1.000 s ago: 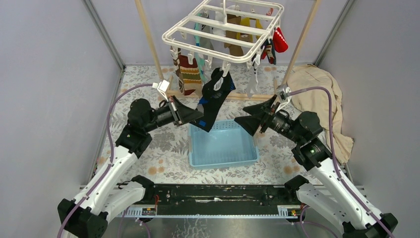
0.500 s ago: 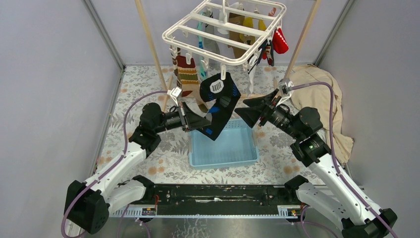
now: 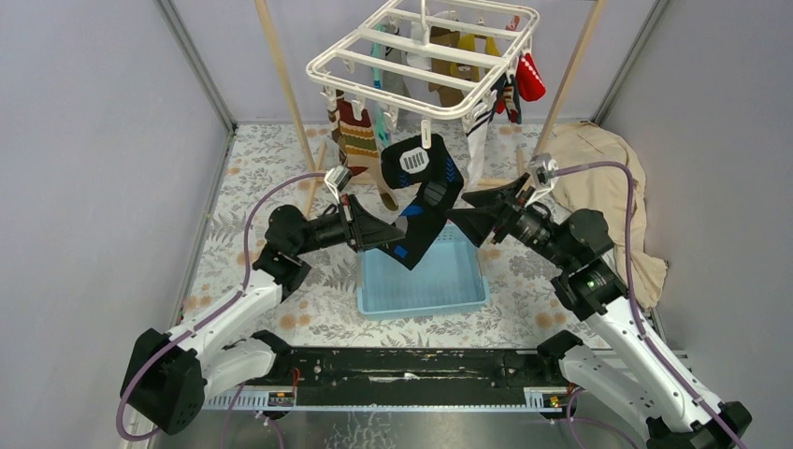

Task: Remove the socks clipped to the hanger
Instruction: Remove the sock from the hanger.

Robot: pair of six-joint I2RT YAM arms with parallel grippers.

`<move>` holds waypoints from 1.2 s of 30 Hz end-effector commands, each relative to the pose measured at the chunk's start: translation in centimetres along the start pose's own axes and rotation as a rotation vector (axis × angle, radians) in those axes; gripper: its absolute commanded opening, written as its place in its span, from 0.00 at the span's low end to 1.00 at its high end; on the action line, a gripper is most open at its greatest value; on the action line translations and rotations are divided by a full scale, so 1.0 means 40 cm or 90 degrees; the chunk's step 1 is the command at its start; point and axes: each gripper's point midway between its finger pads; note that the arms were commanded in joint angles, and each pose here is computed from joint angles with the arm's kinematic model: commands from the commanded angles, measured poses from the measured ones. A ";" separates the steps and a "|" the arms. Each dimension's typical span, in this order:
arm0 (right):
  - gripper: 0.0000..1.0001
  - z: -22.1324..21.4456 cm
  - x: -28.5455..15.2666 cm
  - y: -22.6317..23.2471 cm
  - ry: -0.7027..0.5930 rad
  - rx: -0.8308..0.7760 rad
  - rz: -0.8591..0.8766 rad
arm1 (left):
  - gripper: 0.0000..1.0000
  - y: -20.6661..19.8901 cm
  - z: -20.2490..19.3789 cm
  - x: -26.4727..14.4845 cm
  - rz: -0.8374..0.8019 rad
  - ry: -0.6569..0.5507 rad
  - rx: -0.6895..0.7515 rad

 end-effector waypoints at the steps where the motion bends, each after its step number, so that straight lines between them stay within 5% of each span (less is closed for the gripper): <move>1: 0.78 0.013 -0.032 0.017 -0.022 0.025 -0.005 | 0.00 -0.051 -0.011 0.003 -0.061 0.009 0.020; 36: 0.83 -0.150 -0.068 -0.027 0.098 0.077 -0.060 | 0.00 0.167 0.007 0.112 0.023 -0.016 -0.009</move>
Point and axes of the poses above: each gripper's point midway between its finger pads, its own x axis out along the fingers, its own y axis along the line the jaws close on, z = x × y, and after that the axes turned 12 degrees about -x, right-handed
